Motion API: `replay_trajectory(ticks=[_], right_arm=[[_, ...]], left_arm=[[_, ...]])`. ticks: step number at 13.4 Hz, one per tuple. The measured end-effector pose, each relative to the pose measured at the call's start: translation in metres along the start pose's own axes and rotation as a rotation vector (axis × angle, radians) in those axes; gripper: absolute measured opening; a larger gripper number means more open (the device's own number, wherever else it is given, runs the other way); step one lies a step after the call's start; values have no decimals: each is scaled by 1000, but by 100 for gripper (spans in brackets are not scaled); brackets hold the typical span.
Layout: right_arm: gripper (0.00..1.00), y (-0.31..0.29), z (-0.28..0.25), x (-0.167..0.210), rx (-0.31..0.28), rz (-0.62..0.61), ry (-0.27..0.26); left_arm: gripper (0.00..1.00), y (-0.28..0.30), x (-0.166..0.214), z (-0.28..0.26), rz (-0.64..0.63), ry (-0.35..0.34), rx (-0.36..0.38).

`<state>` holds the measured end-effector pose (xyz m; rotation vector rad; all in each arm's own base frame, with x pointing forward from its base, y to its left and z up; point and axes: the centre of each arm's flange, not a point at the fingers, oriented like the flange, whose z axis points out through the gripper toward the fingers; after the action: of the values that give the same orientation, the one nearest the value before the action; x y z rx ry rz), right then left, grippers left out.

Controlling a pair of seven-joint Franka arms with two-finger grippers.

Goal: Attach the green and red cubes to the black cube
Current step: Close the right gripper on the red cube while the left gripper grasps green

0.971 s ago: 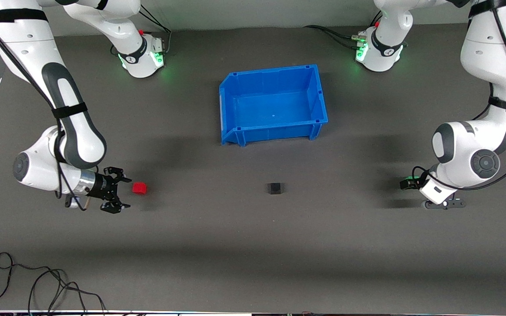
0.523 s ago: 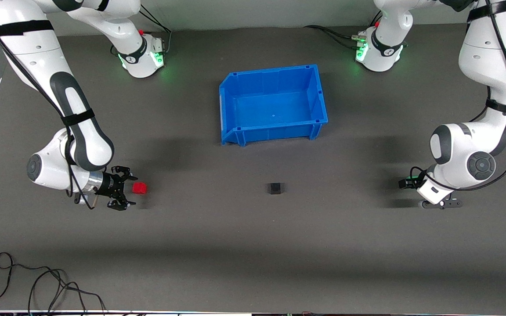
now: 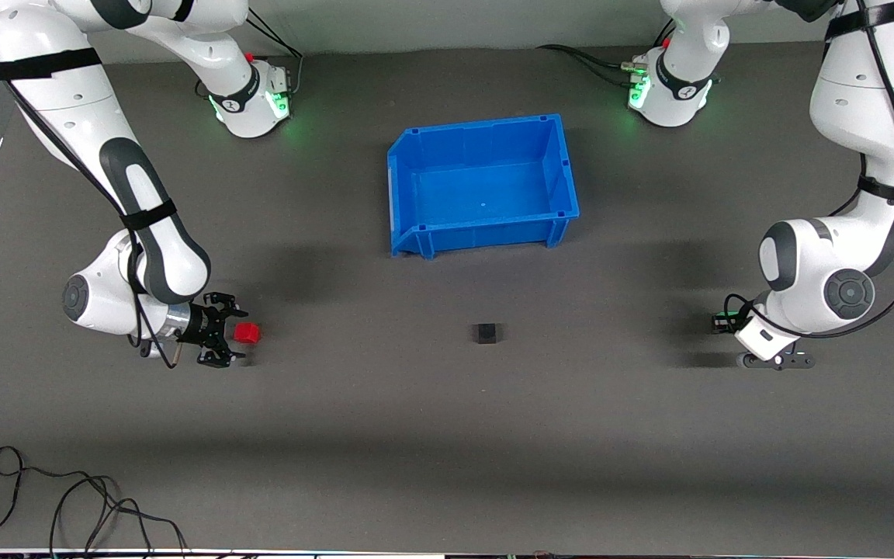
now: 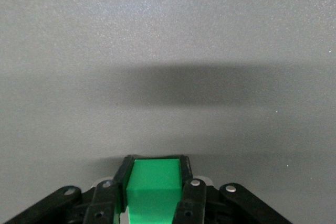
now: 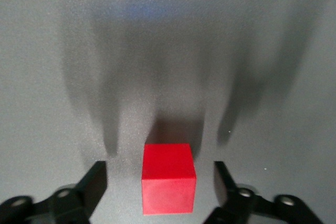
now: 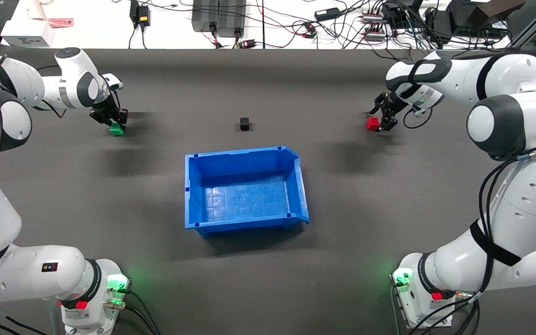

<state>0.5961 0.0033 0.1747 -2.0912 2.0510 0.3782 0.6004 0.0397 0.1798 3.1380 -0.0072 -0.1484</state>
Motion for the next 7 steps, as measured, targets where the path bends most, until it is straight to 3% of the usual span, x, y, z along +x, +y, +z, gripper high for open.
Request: replay_trajectory(ticks=[3,7], right_arm=[[52,-1,0,-2,0,-4,-1],[43,-2,-1,-4,3,-9,-1]], left_arm=[[40,0,3,-4,0,10,1],[40,2,10,-25,-84,14,-3]])
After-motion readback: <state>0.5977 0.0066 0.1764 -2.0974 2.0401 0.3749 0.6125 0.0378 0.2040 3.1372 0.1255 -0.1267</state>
